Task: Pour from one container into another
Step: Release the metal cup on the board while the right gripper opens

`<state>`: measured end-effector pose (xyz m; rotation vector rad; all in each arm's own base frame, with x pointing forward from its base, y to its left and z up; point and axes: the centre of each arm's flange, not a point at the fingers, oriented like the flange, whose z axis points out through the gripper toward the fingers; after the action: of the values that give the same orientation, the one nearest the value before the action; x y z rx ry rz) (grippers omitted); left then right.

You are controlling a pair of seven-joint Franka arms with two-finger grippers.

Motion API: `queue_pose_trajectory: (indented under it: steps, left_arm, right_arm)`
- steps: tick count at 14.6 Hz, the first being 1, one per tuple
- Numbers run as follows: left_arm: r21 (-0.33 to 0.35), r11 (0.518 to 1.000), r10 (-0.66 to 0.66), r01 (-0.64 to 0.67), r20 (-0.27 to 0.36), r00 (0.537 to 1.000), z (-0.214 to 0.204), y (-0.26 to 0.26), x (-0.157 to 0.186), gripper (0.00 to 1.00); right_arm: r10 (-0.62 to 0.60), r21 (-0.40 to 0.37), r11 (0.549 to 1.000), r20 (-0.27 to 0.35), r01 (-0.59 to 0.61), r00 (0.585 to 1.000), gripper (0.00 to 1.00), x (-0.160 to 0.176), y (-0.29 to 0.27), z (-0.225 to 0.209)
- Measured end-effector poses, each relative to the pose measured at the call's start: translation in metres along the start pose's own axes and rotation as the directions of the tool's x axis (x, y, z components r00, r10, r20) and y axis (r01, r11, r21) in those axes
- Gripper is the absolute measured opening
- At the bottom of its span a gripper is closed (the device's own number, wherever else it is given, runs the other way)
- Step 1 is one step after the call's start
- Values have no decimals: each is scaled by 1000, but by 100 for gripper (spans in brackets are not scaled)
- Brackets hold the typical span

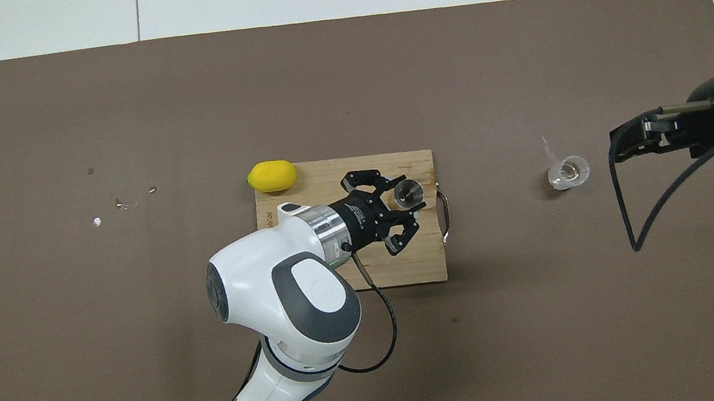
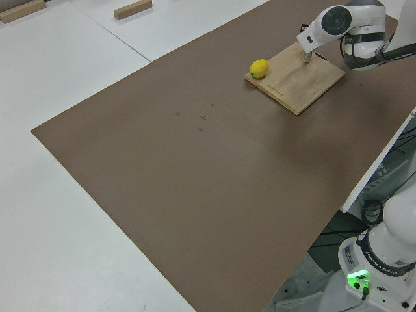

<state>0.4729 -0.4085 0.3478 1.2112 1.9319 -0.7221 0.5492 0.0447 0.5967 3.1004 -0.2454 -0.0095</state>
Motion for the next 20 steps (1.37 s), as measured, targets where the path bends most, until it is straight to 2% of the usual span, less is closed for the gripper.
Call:
queue_pose_trajectory:
  steps: [2,4,6,9,11,13,15,17,20]
  left_arm:
    - [-1,1000,5,-5,-3,1000,2,-4,-1,98]
    - [-3,1000,16,-16,-1,1000,1,-4,-4,100]
    - [-7,997,73,-73,12,997,-4,0,-22,100]
    - [27,982,188,-189,36,982,-21,5,-54,100]
    - [30,970,240,-242,47,970,-44,24,-68,100]
    - [-10,953,304,-304,31,952,-75,52,-78,100]
    - [-45,922,385,-385,-21,923,-106,82,-82,100]
    - [-62,878,469,-475,-94,878,-133,109,-83,100]
    - [-71,781,593,-620,-227,773,-167,141,-90,100]
  right_arm:
    - [69,1,998,-2,-69,998,96,2,3,5]
    - [140,4,990,-9,-140,990,96,7,9,12]
    - [224,5,975,-8,-224,975,95,13,16,24]
    - [365,51,929,15,-365,931,96,25,31,46]
    - [468,87,878,45,-470,882,96,32,44,65]
    - [552,92,824,93,-559,829,96,37,51,89]
    - [633,89,757,149,-648,760,96,45,57,115]
    - [705,96,672,224,-735,673,96,56,70,144]
    - [776,93,561,287,-822,562,97,70,90,184]
